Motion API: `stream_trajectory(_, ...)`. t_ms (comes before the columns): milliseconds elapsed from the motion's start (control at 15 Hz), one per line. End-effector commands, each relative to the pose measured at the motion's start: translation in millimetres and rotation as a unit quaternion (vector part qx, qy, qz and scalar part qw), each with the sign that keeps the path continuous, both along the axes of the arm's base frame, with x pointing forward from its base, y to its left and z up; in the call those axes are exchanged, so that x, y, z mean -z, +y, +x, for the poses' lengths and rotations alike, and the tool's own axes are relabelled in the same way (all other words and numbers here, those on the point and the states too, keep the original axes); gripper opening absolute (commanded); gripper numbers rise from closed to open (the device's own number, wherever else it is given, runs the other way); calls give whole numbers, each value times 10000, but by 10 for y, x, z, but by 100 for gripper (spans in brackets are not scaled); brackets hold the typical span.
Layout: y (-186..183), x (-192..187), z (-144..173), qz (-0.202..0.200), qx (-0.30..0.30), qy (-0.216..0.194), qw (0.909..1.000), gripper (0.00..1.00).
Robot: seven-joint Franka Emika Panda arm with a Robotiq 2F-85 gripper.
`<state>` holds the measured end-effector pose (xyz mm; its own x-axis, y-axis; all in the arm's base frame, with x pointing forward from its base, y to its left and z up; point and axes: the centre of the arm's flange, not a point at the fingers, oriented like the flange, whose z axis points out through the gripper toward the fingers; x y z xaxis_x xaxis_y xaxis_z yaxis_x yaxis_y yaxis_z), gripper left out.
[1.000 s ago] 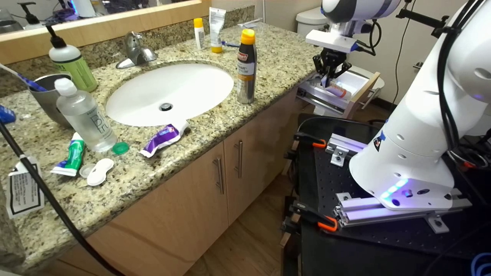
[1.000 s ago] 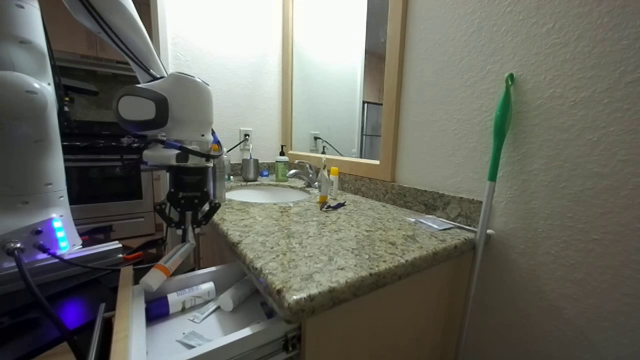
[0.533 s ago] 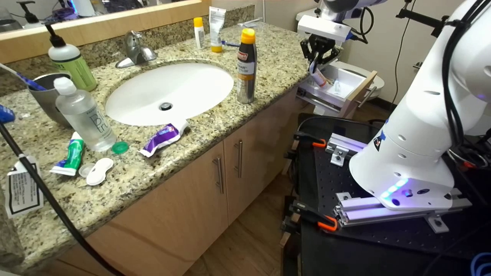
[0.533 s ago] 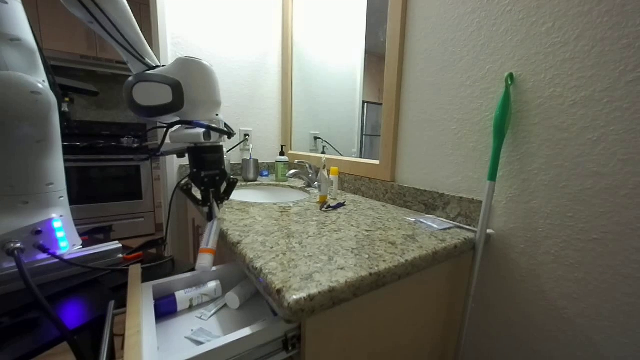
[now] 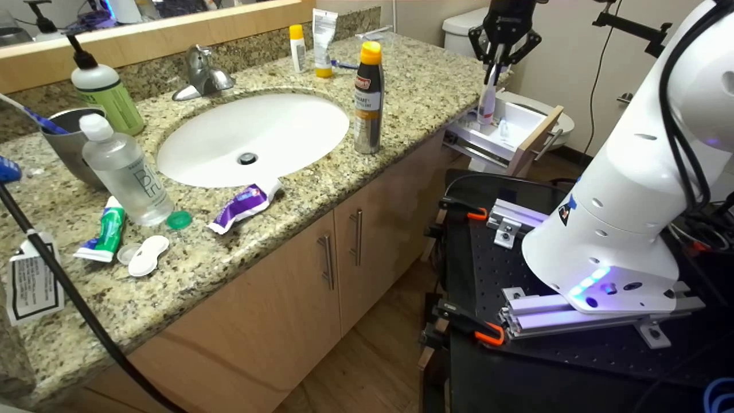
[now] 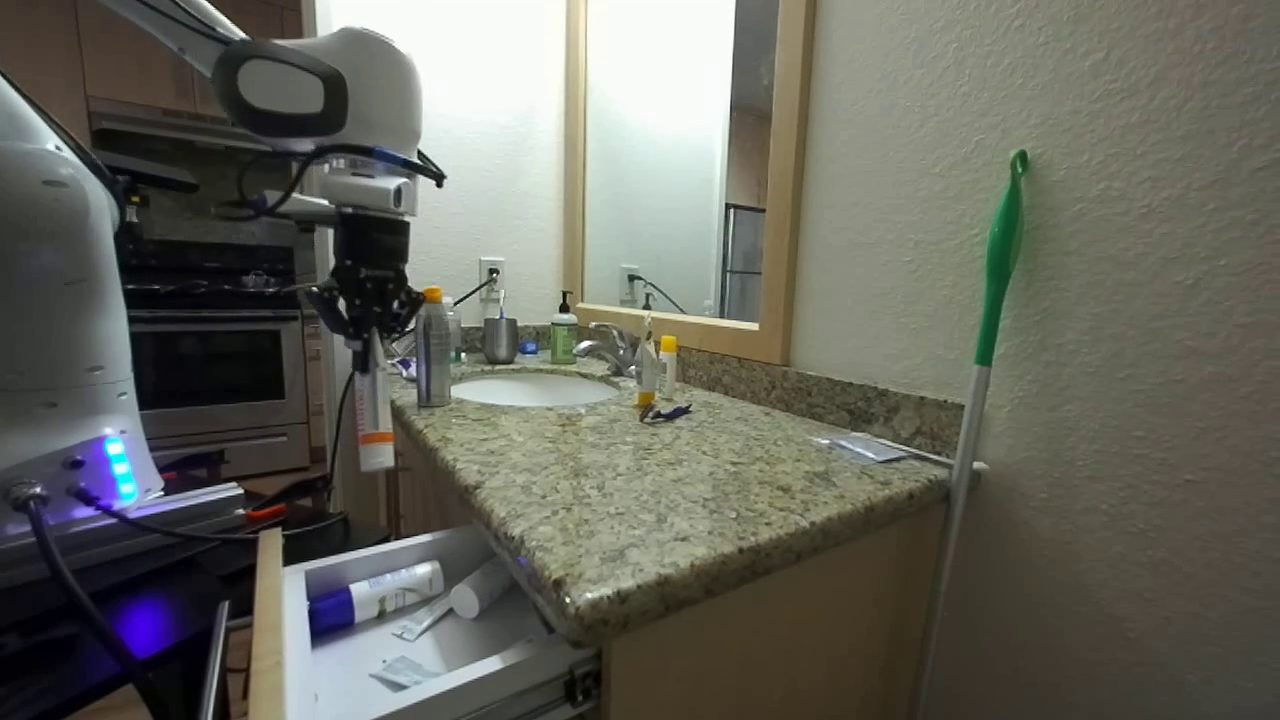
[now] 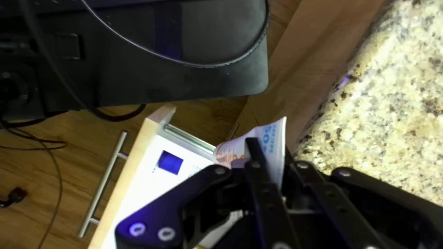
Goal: Pick the tubes and the small bottle on the right side of the counter, put them in the drawer then close it
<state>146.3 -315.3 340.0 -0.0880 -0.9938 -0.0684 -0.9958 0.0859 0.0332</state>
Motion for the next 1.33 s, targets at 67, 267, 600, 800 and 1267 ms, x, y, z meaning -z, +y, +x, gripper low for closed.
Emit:
stream_trajectory(67,131,-779,-812,64,794,540,9954,3)
stream_trajectory(267,-243,-1234,-1352,-235,1660,853,9821,3)
stream_trajectory(600,-1176,-1808,-2021,-1133,3051,676,9431,3)
stream_trajectory(800,-1728,-1997,-2247,-1561,3818,439,9099,3)
stream_trajectory(1267,-2597,-1470,-1551,-848,3959,-970,9092,3)
